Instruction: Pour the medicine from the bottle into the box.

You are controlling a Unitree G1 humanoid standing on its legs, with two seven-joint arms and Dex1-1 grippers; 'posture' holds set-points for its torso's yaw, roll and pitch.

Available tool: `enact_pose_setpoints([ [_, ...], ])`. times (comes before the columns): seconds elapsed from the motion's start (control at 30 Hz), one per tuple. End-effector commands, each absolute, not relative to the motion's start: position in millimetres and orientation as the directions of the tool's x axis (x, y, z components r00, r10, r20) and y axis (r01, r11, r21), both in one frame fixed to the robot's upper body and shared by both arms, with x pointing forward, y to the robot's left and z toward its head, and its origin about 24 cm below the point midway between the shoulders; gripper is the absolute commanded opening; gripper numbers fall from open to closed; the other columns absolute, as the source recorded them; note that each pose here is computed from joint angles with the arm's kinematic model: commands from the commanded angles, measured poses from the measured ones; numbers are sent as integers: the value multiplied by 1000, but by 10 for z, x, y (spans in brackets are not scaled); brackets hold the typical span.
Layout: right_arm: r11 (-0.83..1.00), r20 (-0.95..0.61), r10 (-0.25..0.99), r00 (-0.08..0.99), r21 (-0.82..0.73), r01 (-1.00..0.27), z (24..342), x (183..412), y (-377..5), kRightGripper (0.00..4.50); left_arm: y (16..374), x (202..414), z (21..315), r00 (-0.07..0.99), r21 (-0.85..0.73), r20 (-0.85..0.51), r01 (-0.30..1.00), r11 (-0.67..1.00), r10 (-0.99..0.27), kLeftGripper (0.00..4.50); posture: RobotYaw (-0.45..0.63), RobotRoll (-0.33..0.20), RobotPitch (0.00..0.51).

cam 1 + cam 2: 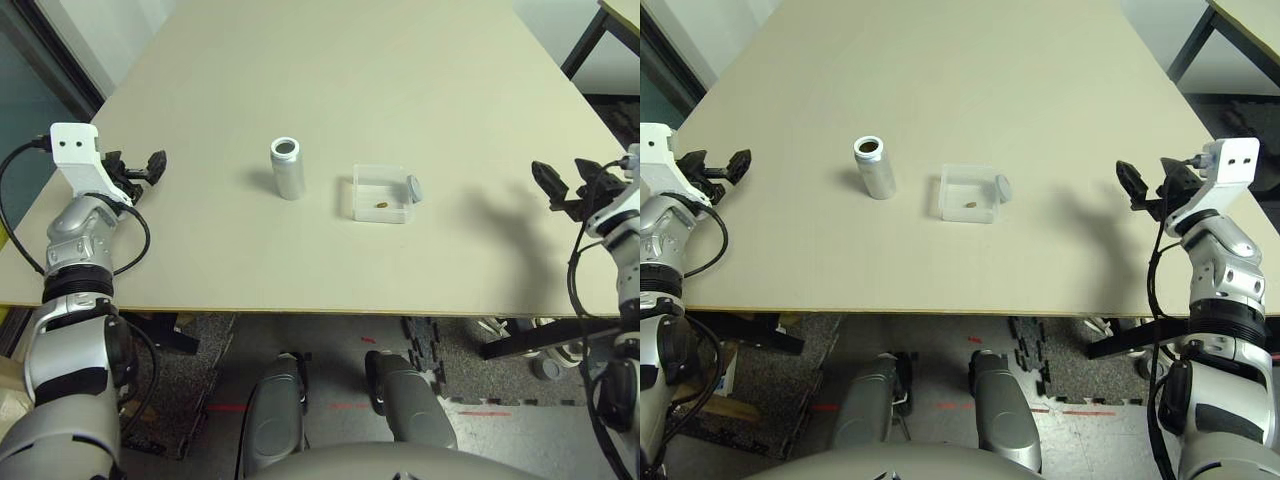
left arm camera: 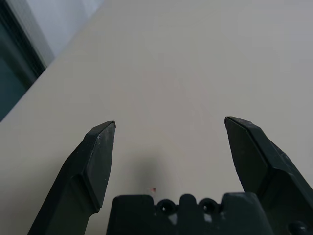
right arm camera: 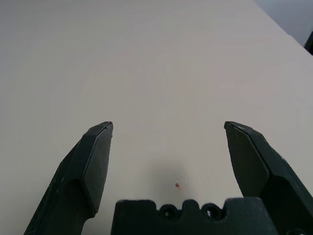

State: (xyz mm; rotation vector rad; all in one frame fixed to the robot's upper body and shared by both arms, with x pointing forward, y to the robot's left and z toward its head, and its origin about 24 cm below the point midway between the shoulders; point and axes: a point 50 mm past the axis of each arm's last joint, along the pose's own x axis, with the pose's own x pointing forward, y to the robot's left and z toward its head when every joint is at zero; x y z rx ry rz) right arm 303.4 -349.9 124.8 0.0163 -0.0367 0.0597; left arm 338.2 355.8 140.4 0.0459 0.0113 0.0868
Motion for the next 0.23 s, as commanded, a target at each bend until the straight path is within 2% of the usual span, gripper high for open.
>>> enact_pose_setpoints([
  [0.03, 1000, 41, 1, 999, 25, -2, 1211, 2962, -3612, 4500, 3619, 3369, 1420, 993, 61, -12, -112, 992, 113, 4481, -173, 0, 197],
  [0.23, 1000, 43, -12, 999, 26, 11, 1192, 2951, -3636, 4500, 3596, 3406, 1447, 994, 67, -6, -108, 992, 108, 4481, -178, 0, 194],
])
